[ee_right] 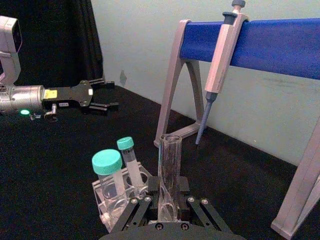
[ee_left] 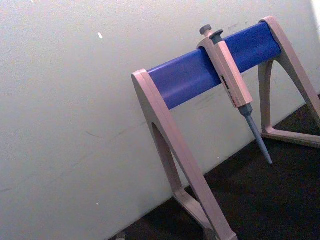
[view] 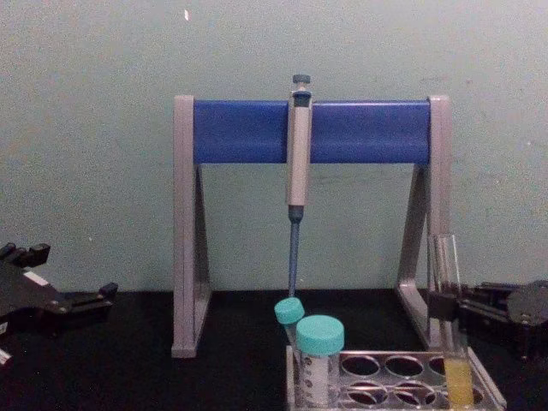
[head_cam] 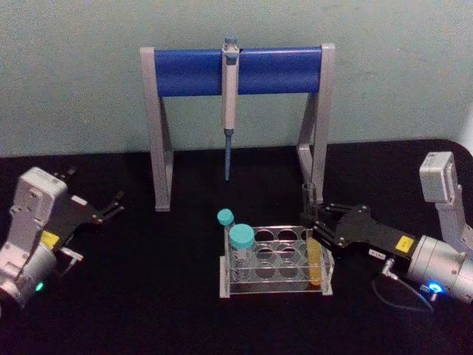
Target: Pick up the test tube from the test tube rack, shake it, then place it back into the test tube rack.
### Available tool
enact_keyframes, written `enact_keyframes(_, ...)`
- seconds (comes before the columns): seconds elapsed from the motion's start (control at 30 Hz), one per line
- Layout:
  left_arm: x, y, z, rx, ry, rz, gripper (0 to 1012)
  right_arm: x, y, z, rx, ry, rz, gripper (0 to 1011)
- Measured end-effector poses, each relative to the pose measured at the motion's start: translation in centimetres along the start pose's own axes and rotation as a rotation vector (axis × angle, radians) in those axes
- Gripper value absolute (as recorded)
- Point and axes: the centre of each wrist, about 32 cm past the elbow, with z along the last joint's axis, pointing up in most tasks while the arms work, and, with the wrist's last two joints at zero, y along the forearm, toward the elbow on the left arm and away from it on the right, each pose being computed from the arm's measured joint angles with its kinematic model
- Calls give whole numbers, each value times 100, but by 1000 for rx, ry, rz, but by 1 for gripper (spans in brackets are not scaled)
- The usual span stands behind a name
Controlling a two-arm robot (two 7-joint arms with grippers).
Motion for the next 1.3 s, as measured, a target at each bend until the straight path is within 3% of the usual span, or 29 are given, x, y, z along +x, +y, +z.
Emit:
enact_keyframes(1.0, 0, 0, 0, 0, 0, 0, 1001, 0, -4, -1, -3, 0, 3, 239)
enact_keyframes(1.27, 0, 0, 0, 0, 0, 0, 1001, -1, -4, -3, -4, 0, 4, 467)
enact_keyframes(1.3, 0, 0, 0, 0, 0, 0, 1001, -1, -3, -3, -4, 0, 4, 530)
